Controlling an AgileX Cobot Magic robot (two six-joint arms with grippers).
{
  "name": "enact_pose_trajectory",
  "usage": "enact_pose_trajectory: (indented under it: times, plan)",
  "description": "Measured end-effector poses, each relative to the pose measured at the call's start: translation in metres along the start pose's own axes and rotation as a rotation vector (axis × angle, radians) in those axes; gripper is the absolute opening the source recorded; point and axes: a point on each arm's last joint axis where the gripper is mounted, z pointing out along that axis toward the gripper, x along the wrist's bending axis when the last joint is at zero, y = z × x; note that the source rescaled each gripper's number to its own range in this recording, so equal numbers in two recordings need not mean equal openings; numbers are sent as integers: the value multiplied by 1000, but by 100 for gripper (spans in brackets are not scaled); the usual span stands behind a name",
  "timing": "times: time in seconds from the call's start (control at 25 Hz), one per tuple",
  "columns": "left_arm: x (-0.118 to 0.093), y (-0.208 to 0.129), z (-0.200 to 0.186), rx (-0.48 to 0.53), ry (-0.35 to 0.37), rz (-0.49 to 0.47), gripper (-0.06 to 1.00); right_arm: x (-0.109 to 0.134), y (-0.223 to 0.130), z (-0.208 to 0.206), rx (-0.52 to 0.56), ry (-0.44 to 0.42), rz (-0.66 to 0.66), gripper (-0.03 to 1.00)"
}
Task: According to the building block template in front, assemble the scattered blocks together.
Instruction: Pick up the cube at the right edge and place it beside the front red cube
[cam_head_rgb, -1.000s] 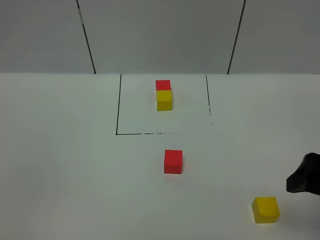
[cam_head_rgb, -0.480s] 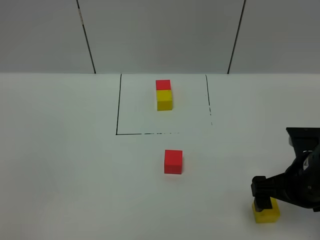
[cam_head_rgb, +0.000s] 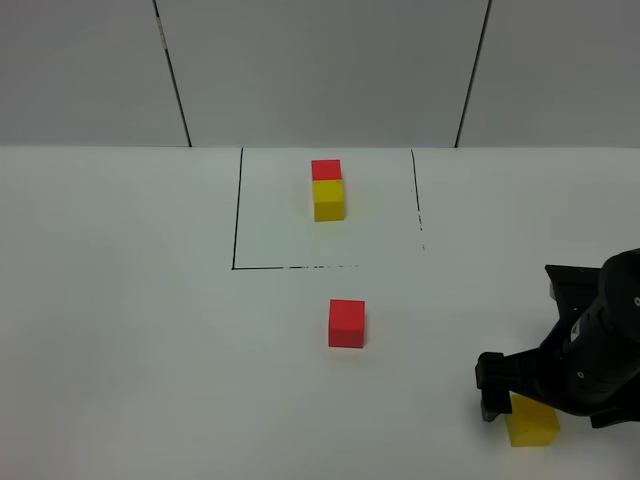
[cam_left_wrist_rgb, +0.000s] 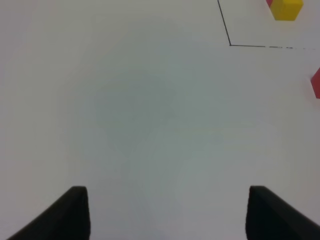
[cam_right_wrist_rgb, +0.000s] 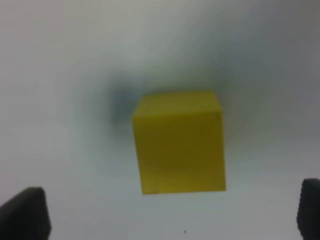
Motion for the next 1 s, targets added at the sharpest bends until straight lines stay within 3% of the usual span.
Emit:
enact_pose_trajectory:
  times: [0.56,1.0]
  plan:
    - [0,0,0,0,0,0,46,0,1,43,114,-6,1,99]
    - [0,0,0,0,0,0,47,-1,3,57,131,-17,0,86]
